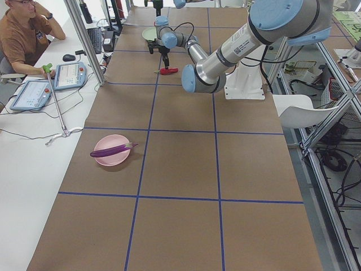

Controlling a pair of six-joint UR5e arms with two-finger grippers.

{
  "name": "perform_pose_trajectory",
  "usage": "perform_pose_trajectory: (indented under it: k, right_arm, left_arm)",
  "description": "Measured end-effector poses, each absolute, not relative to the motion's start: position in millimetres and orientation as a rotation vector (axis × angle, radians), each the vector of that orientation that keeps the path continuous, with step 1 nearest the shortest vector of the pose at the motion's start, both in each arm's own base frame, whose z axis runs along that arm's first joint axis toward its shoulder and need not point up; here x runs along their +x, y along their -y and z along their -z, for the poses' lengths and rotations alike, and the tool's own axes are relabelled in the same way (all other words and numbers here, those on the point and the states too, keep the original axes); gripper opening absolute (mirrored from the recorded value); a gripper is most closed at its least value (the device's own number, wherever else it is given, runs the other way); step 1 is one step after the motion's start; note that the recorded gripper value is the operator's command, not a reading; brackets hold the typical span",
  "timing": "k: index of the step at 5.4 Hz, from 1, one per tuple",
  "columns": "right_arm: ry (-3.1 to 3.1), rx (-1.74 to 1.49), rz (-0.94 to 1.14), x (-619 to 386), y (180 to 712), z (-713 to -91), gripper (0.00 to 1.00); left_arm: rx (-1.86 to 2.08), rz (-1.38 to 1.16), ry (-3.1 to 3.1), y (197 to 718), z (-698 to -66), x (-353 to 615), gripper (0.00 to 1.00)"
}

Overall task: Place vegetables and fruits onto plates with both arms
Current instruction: 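Carry pomegranate to green plate with right gripper while left gripper reaches chili, then grasp red chili with left gripper while right gripper lowers pomegranate onto plate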

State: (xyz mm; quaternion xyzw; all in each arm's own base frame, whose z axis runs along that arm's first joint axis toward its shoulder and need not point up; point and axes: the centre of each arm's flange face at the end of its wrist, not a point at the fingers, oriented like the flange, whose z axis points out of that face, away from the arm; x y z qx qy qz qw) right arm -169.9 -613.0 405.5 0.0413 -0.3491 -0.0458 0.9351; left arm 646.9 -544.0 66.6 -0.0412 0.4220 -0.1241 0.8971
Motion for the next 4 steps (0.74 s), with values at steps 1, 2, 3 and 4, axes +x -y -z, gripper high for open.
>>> perform_pose_trajectory:
  k: [1,2,3,4]
  right_arm:
    - [0.716,0.078,0.113,-151.9,626.7,-433.2,0.0]
    - [0.734,0.093,0.119,-142.7,641.5,-461.8,0.0]
    - [0.752,0.109,0.117,-135.5,652.8,-483.4,0.0]
    - [0.756,0.117,0.113,-128.5,657.9,-491.8,0.0]
  left_arm:
    - [-0.067,0.245,-0.886,541.5,-72.8,666.2,1.0]
    - [-0.039,0.24,-0.894,538.1,-78.5,679.8,1.0]
    - [-0.015,0.237,-0.903,534.6,-81.8,688.8,1.0]
    - [-0.005,0.231,-0.915,531.7,-85.4,696.7,1.0]
